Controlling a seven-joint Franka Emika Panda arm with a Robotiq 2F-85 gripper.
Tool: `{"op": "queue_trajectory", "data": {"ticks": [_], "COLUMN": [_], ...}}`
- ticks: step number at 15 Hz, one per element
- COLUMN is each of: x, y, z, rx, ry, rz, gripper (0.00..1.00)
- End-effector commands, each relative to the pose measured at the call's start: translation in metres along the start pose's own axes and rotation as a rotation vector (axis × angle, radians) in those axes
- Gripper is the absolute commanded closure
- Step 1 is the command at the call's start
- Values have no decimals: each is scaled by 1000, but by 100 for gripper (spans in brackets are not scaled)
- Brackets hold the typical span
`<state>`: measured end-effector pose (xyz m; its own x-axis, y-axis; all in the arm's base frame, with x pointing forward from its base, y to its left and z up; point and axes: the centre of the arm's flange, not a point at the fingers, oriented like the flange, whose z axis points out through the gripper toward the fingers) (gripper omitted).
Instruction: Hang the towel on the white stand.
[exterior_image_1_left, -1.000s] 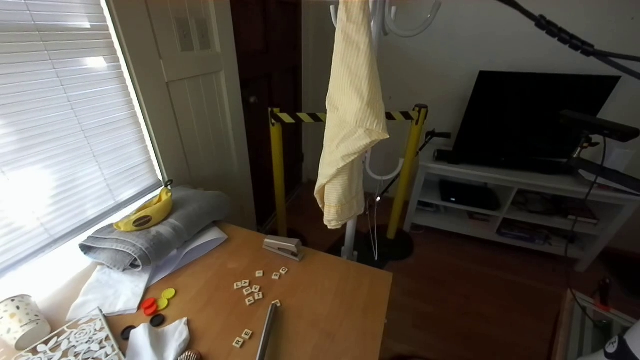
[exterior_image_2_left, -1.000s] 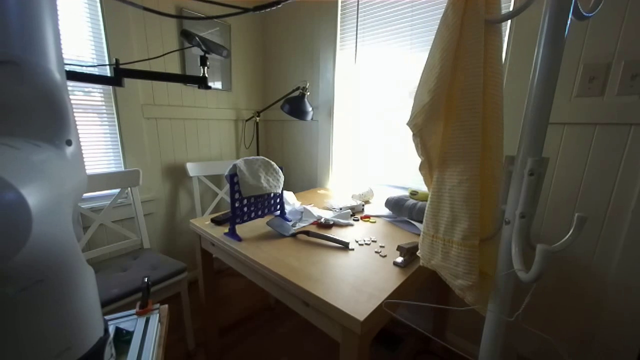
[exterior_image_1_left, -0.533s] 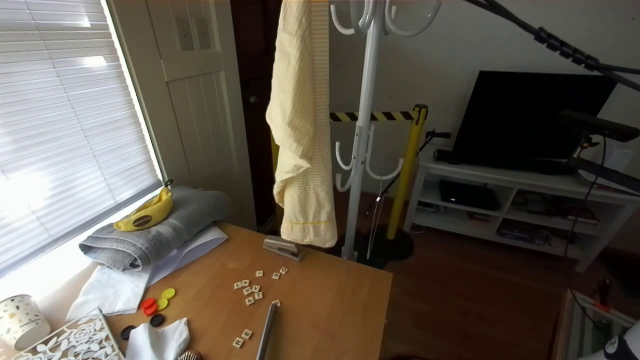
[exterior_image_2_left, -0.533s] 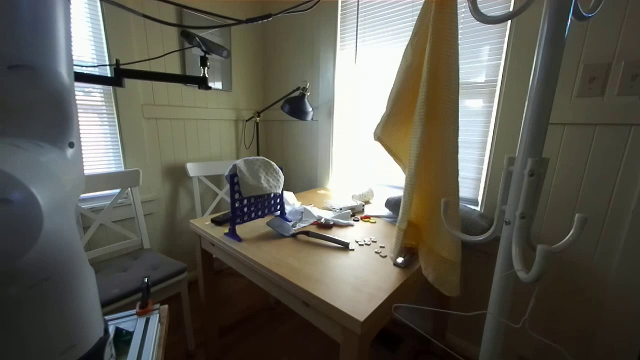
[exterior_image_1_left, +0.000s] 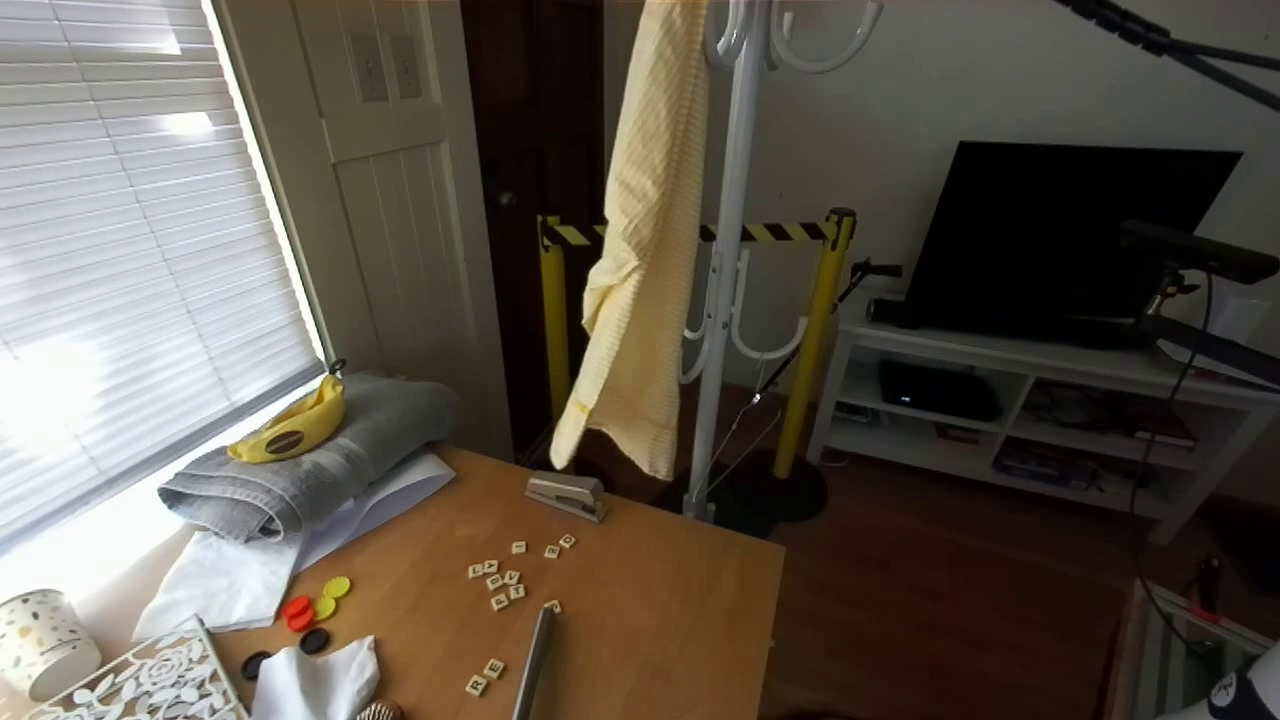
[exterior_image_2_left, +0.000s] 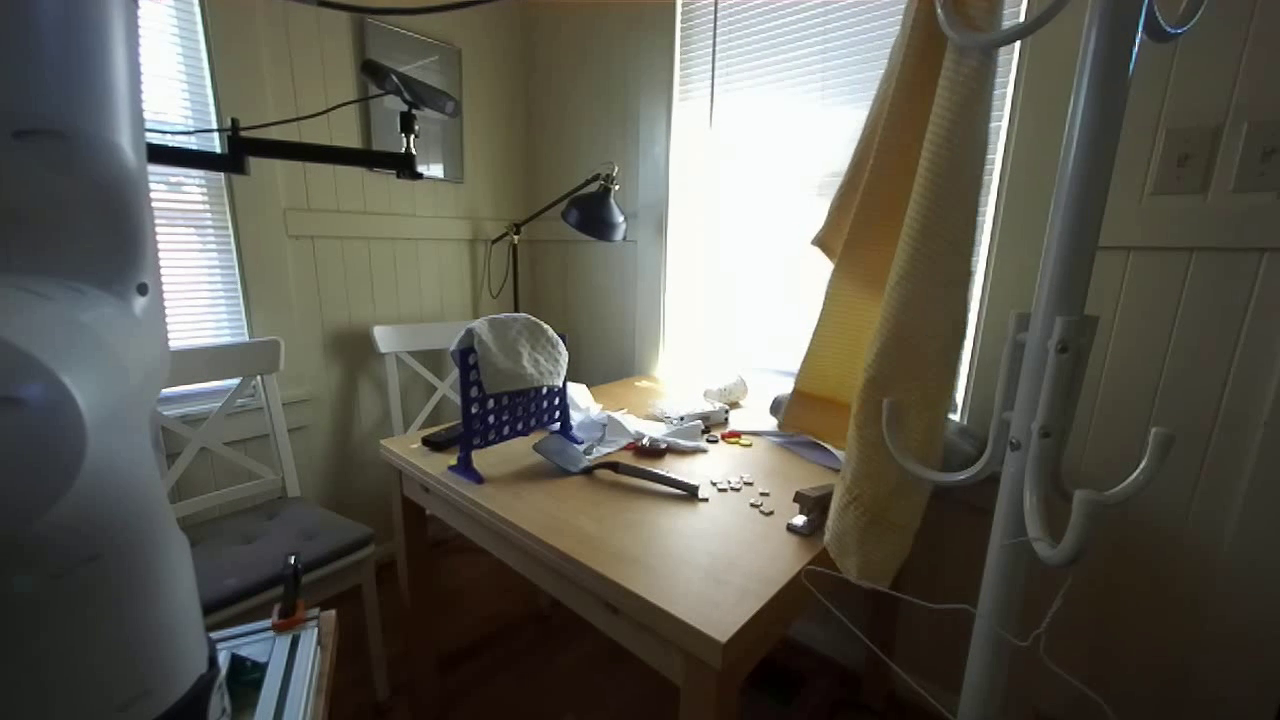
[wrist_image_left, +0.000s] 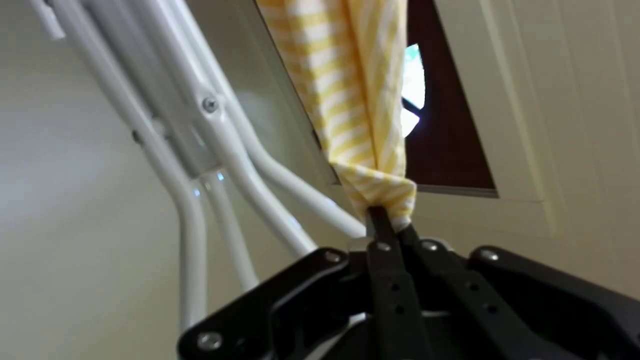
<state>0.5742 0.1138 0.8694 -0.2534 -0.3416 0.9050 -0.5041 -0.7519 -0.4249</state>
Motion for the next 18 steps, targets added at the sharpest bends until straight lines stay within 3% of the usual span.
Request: {"op": "queue_trajectory", "data": {"ticks": [1, 6, 9, 13, 15, 18], "x": [5, -1, -19, -22, -19, -16], "y": [13, 15, 0, 41, 69, 123], "z": [-5, -26, -63, -101, -103, -91], "rx": [-124, -280, -238, -211, -251, -392], "ry": [150, 353, 272, 254, 276, 261], "rz": [54, 7, -54, -11, 49, 125], "gripper": [99, 99, 99, 99, 99, 99]}}
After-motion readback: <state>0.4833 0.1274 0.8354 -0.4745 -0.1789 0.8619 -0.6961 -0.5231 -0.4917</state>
